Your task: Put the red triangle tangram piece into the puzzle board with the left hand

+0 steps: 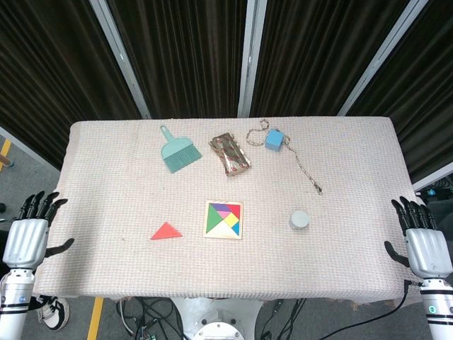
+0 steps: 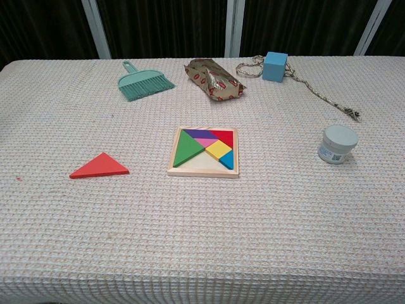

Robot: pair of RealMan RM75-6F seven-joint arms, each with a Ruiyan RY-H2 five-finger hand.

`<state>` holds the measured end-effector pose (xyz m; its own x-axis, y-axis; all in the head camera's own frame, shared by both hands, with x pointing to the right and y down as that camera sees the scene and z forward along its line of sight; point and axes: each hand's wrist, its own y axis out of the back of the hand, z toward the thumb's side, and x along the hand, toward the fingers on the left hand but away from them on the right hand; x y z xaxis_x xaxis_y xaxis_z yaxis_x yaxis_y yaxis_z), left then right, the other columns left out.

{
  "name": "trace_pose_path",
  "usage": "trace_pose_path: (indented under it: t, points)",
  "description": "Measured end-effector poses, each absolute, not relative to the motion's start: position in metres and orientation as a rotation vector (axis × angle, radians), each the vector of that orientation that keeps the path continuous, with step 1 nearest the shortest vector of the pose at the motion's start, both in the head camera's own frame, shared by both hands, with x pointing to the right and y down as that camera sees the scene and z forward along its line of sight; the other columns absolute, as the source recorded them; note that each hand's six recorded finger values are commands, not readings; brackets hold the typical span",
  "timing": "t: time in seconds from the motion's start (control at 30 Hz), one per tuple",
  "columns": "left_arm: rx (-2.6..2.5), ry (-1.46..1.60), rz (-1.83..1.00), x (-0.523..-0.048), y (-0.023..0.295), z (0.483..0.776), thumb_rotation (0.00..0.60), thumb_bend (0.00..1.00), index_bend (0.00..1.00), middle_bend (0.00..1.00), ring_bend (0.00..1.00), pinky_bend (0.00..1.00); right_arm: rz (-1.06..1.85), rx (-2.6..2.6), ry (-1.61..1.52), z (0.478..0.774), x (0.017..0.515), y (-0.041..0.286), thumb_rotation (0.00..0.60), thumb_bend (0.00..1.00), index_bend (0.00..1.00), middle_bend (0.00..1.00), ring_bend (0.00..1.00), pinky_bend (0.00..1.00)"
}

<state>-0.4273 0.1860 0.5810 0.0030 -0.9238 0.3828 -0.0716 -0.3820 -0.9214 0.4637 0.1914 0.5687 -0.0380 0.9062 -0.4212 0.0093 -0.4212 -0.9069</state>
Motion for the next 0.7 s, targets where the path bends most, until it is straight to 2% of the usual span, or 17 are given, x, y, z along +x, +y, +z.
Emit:
trace_pose_path:
  t: [0.7]
  points:
    - [-1.715, 1.012, -1.426, -0.397, 0.187, 0.597, 0.600, 0.08, 0.18, 0.10, 0.00, 0.07, 1.546, -1.509, -1.012, 0.567, 0.463, 0.190, 0.600, 0.21, 0.00, 0.00, 0.00, 0.00]
